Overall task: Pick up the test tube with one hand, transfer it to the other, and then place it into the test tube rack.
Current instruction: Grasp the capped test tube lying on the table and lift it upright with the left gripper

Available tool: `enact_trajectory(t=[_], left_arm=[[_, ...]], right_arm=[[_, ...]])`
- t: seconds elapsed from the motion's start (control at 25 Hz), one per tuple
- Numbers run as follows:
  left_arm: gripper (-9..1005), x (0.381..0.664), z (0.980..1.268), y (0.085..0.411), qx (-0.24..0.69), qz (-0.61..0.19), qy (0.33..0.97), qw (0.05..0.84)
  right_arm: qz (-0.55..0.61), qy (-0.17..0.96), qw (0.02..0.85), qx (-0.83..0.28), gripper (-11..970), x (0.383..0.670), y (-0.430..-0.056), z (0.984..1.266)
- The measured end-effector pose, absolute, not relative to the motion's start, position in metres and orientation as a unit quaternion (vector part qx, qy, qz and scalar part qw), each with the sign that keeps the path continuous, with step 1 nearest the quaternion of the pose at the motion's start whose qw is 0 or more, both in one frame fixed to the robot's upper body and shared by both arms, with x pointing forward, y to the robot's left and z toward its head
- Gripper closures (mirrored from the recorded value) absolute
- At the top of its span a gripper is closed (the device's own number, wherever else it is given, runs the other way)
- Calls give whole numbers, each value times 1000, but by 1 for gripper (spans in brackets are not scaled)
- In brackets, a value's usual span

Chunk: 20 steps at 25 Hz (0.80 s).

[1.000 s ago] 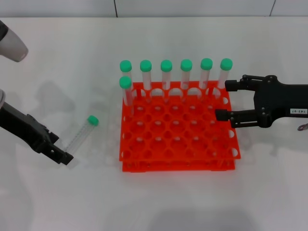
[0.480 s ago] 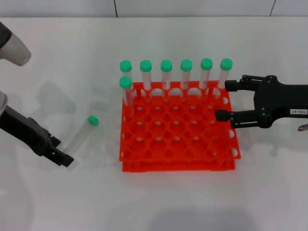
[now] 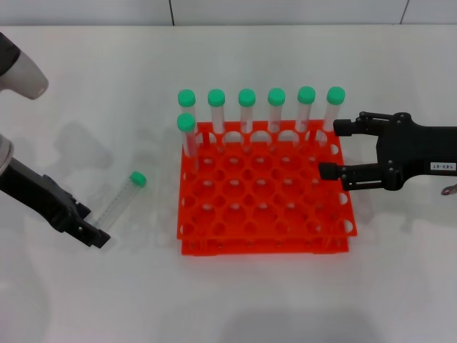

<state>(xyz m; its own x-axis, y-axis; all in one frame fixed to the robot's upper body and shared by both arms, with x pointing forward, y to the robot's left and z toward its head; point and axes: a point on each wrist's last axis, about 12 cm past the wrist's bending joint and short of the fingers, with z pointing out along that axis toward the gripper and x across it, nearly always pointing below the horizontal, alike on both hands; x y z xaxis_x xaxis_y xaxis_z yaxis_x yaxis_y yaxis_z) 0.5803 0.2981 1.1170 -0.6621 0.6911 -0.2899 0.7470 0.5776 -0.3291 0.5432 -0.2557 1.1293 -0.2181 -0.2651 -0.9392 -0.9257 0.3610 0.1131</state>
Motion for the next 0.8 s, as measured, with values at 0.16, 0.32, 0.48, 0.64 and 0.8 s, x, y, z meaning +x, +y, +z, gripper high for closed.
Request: enact_trajectory(t=[0.16,0.32,0.48,0.64,0.8], left_arm=[[221,581,1117,298,406,-213,887,65],[331,582,1116,298,401,-208,889,68],[441,583,1116,298,400,-207,890,70],[439,583,1116,298,401,-207,890,70],[438,583,1115,294,404,-208,888,68]], right_arm=[[365,690,452,-431,121,543,-256,1129],[365,690,453,-431,122,543,-256,1129],[366,689,453,-432,123,543,-256,1129],[366,689,453,-432,124,543,-256,1129],[366,689,453,-432,124,543,-256,1129]])
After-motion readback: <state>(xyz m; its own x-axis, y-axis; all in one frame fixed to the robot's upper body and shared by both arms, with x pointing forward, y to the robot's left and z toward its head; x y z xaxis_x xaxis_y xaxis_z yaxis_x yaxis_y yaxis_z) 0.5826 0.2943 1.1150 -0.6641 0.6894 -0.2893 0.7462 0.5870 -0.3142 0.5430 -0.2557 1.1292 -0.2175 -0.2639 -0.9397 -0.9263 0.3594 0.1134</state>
